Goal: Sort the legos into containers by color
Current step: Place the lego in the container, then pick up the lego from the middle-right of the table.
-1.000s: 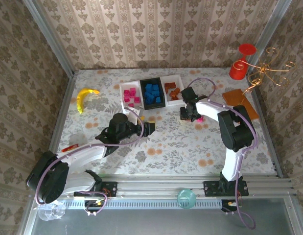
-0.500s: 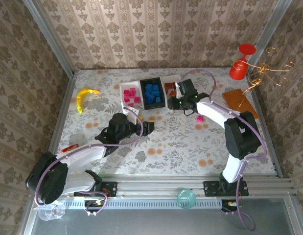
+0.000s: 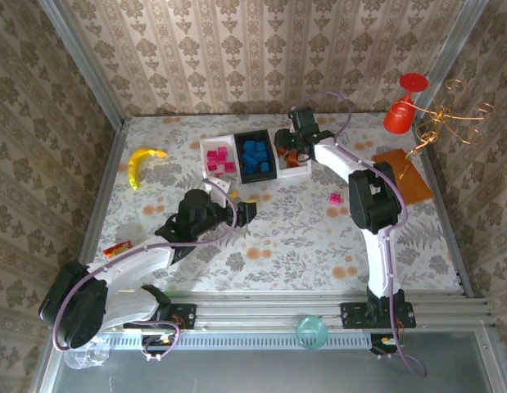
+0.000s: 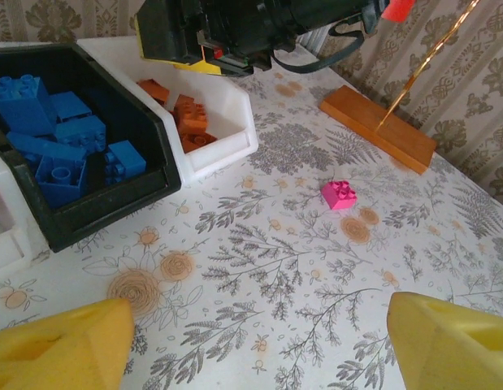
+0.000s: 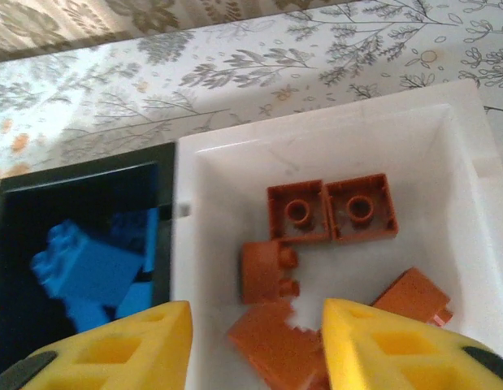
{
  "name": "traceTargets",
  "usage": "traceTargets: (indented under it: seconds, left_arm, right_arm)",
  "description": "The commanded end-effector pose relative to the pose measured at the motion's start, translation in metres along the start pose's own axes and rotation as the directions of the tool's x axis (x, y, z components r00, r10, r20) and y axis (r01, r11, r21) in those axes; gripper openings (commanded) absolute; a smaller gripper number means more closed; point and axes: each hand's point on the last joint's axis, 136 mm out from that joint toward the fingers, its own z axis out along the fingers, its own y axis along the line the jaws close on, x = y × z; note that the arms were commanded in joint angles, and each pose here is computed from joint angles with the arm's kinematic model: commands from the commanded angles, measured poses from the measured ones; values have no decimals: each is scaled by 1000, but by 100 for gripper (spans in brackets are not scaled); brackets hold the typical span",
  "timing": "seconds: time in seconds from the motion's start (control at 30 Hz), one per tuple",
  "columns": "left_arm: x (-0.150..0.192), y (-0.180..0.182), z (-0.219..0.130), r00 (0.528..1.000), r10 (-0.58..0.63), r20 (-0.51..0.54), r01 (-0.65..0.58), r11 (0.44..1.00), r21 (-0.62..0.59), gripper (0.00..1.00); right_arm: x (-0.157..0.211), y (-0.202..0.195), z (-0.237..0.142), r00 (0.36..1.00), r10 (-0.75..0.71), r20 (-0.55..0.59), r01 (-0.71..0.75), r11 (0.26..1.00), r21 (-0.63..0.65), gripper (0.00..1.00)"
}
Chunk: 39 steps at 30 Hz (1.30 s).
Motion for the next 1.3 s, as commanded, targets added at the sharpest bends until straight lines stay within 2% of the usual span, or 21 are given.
traceTargets:
  seconds: [0.0,0.1,0.2,0.27,0.43,0.6,0.83,1.03,1.27]
  left_arm:
    - [-6,0,-1,1000,24,2,-24,1000,-5,83]
    - [-4,-3,3,1000,28,-9,-27,1000,14,83]
    - [-2,-8,10,999,27,-20,-26,998,52,83]
    - [1,-14,16,999,30,-30,-27,996,83,83]
    - [1,-31,30,998,39,-42,-32,987,155,82]
    - [-1,-43,39,998,44,-39,-36,981,190,82]
    - [0,-42,39,999,32,-35,-25,983,181,82]
    - [-2,-37,32,998,44,-33,-39,988,148,82]
    - [-14,-16,15,998,60,17,-60,998,35,83]
  right_arm:
    - [-15,8,-17,1000,14,-2,-14,999,-33,53]
    - [-16,8,-47,1000,7,29,-5,999,-49,57]
    - [0,-7,-81,999,-2,47,3,1000,-13,61]
    - [18,-25,-102,999,-15,38,13,999,53,65]
    - [81,-89,-136,998,3,-68,15,967,254,71]
    - [131,-140,-144,976,111,-185,-40,936,350,75]
    - [163,-158,-126,933,171,-316,-29,913,406,76]
    - [177,-157,-111,906,200,-374,-41,919,393,67]
    - [179,-143,-105,910,189,-370,-64,943,325,41]
